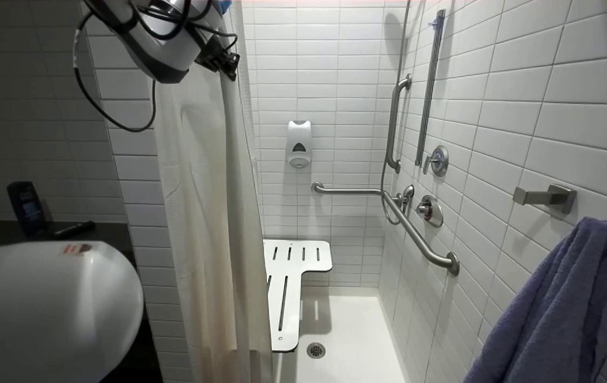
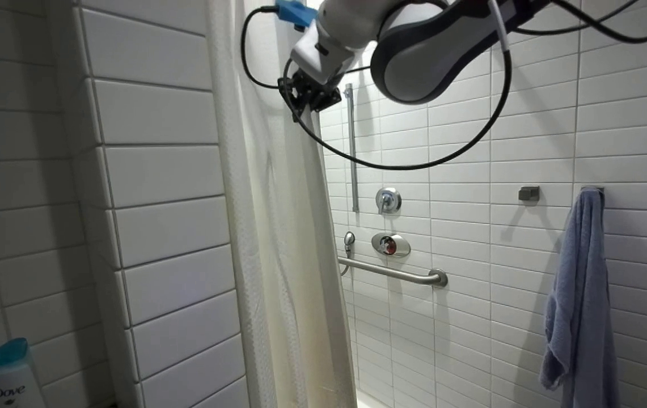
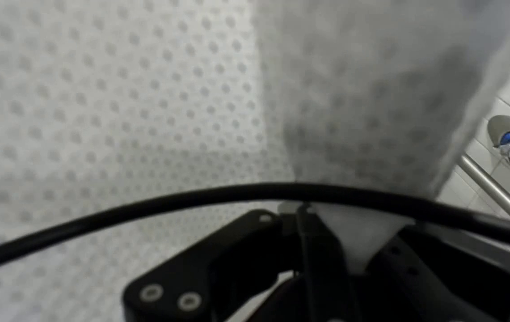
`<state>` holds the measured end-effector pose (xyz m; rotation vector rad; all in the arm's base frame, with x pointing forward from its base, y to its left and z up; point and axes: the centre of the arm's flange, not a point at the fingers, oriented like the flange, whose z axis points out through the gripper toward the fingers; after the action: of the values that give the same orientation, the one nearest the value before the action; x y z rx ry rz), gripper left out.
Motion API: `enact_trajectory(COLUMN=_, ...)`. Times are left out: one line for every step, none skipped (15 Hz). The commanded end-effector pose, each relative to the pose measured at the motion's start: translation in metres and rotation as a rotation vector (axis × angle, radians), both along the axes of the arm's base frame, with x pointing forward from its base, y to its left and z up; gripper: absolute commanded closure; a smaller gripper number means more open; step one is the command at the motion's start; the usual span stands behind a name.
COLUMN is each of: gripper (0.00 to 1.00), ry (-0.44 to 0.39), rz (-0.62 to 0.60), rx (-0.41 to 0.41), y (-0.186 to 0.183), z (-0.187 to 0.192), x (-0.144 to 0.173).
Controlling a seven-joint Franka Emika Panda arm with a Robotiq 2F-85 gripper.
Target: Close the curtain railing
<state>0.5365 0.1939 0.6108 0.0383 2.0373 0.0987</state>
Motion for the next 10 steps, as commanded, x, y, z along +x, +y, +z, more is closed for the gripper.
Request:
enact_trajectory(gripper=1.00, ry=-0.004, rz=-0.106, rx=0.077, y=-0.053, z=0.001, x=-0.027)
enact_trajectory(gripper=1.00, ry=-0.007, rz=-0.128, rx=0.094, y=-0.067, z=-0.002, x=-0.028)
enact_trajectory(gripper=1.00, ry=-0.004, rz=-0.154, rx=0.104, y=-0.076, z=0.000, x=-0.031)
enact_trajectory(gripper=1.00, ry=-0.007, rz=-0.171, rx=0.119, y=-0.083, z=-0.001, x=-0.034)
enact_trajectory(gripper=1.00, ry=-0.007, rz=-0.191, rx=0.120, y=-0.089, z=0.000, x=-0.036)
enact_trajectory(gripper=1.00, ry=-0.010, rz=-0.211, rx=0.123, y=-0.093, z=-0.001, x=-0.038)
enact_trajectory(gripper=1.00, ry=-0.010, rz=-0.229, rx=0.126, y=-0.098, z=-0.001, x=-0.040)
enact_trajectory(gripper=1.00, ry=-0.009, rz=-0.247, rx=0.127, y=-0.099, z=-0.001, x=-0.041)
enact_trajectory(gripper=1.00, ry=-0.006, rz=-0.259, rx=0.132, y=-0.100, z=-0.001, x=-0.043)
enact_trajectory(gripper=1.00, ry=-0.005, rz=-0.273, rx=0.136, y=-0.102, z=-0.003, x=-0.043)
